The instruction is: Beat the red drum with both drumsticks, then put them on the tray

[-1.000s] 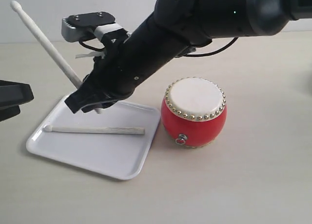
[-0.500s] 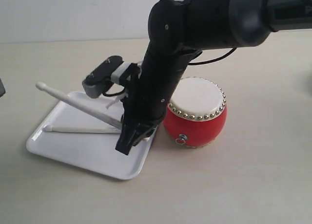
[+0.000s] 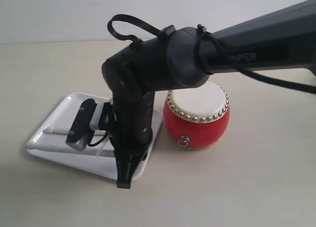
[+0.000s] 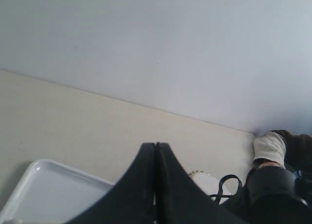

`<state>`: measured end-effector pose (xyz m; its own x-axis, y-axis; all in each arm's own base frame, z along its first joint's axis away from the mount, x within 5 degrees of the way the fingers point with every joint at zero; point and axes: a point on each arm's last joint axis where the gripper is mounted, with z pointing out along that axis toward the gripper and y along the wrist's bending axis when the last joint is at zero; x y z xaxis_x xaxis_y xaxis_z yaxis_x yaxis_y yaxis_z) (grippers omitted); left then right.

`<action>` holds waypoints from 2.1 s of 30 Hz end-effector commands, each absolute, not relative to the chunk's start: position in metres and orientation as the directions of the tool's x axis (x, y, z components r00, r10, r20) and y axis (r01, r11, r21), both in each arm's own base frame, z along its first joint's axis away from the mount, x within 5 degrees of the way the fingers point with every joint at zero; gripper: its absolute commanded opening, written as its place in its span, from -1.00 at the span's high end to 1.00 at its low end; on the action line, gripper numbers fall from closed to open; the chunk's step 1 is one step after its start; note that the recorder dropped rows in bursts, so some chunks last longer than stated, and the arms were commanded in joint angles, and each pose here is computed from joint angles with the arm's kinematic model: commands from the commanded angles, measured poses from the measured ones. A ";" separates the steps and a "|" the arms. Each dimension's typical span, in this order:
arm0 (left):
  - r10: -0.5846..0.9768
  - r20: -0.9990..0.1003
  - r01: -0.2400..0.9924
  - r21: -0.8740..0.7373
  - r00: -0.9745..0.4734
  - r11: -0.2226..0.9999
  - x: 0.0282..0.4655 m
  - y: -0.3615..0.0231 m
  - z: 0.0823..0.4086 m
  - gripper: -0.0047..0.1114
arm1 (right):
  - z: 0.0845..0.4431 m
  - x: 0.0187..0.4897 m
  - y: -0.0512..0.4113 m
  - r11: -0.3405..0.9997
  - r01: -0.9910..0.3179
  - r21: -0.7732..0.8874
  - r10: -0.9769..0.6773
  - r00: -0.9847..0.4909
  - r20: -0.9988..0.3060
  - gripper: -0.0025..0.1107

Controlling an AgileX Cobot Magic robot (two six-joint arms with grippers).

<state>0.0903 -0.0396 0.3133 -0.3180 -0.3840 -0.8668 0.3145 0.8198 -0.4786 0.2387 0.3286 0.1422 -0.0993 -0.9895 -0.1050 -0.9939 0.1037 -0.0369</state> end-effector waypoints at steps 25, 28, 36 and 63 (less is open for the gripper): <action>-0.373 -0.874 0.324 -0.466 -0.310 0.823 0.089 -0.040 0.316 0.92 | 0.131 0.255 0.344 0.205 -0.976 -0.075 -0.978 -0.202 -0.042 0.60; -0.373 -0.874 0.324 -0.466 -0.310 0.823 0.089 -0.040 0.316 0.92 | 0.131 0.255 0.343 0.205 -0.976 -0.072 -0.979 -0.203 -0.035 0.42; -0.371 -0.876 0.323 -0.464 -0.310 0.825 0.089 -0.040 0.316 0.92 | 0.147 0.255 0.334 0.316 -0.943 -0.105 -0.948 -0.318 0.005 0.62; -0.312 -0.918 0.347 -0.383 -0.245 0.856 0.057 -0.035 0.268 0.92 | 0.314 0.083 0.103 0.648 -0.761 0.022 -0.299 -0.281 -0.912 0.96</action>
<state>0.0578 -0.0348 0.2680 -0.2497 -0.3087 -0.9178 0.3419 0.8587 -0.3819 0.0898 0.1137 0.3087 -0.3259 -0.3502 -0.8782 -0.7630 0.6459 0.0256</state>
